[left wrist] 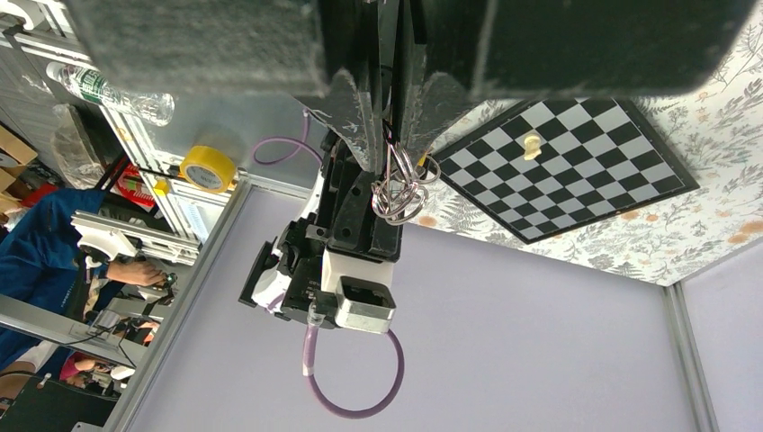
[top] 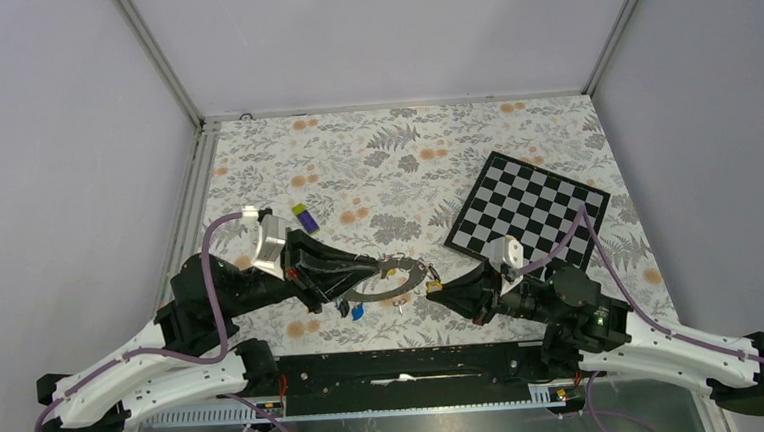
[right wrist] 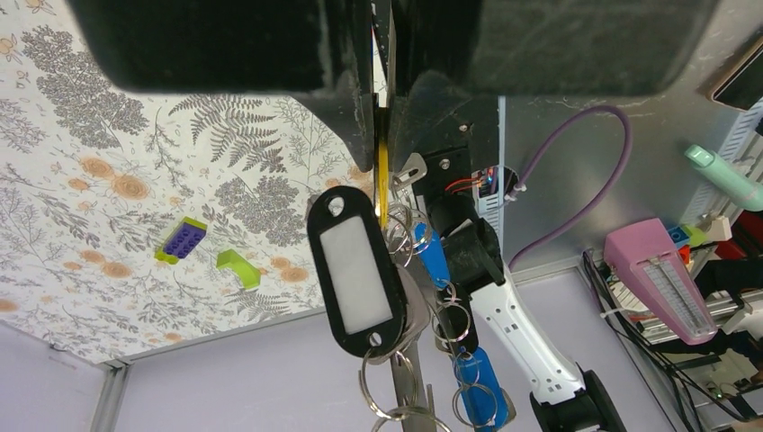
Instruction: Remove the keys from the keyring
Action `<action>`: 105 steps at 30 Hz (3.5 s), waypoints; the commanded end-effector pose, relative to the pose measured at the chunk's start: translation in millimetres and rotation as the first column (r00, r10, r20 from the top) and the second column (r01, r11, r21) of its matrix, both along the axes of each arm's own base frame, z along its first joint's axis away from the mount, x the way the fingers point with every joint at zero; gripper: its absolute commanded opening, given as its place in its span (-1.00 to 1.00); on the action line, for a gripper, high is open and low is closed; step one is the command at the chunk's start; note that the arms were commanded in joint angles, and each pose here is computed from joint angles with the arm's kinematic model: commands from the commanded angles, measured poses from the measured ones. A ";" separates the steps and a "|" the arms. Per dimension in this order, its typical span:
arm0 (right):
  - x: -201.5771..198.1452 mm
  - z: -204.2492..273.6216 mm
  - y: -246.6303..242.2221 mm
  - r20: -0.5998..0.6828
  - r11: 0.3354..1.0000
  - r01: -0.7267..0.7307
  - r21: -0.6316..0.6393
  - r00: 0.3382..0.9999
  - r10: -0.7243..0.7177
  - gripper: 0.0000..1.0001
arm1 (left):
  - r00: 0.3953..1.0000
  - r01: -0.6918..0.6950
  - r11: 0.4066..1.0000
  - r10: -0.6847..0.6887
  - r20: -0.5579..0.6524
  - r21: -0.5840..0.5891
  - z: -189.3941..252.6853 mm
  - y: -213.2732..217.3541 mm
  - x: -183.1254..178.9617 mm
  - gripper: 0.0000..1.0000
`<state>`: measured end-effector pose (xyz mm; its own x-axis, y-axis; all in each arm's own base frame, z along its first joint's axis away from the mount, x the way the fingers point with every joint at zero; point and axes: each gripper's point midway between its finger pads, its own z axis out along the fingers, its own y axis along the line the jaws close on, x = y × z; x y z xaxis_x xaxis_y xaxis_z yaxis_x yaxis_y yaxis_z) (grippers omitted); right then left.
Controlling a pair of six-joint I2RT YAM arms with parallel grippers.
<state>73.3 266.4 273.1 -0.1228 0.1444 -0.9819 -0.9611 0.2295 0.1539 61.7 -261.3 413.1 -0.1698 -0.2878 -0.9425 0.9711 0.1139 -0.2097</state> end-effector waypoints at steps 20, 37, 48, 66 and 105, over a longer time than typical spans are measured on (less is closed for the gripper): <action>-1.3 53.2 -16.6 0.024 1.000 0.025 0.004 0.999 -0.025 -1.00 | 0.997 -0.058 0.987 0.065 0.036 -0.150 35.6 23.1 1.2 -0.76; -3.9 79.4 -18.3 0.016 0.993 0.008 -0.118 1.000 -0.006 -1.00 | 0.996 -0.076 0.985 0.081 0.023 -0.156 33.0 29.6 1.7 -0.77; -19.6 87.1 -26.9 -0.074 0.937 -0.081 -0.340 0.996 0.059 -1.00 | 0.998 -0.065 0.988 0.067 0.005 -0.139 23.1 23.7 2.3 -0.68; 10.1 83.6 -54.2 0.052 0.862 0.094 -0.499 0.996 -0.078 -1.00 | 0.999 -0.026 0.989 0.029 0.022 -0.144 25.5 23.4 -5.2 -1.00; 4.3 62.8 -26.3 0.030 0.877 0.010 -0.480 1.000 0.005 -1.00 | 1.000 -0.015 0.993 0.018 0.022 -0.120 23.6 16.3 -4.2 -1.00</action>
<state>81.2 233.5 327.0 -0.1171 -0.3827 -0.9164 -0.9526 0.3041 -0.0053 64.5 -254.2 396.5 -0.1943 -0.2924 -0.9364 0.9589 0.1448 -0.2441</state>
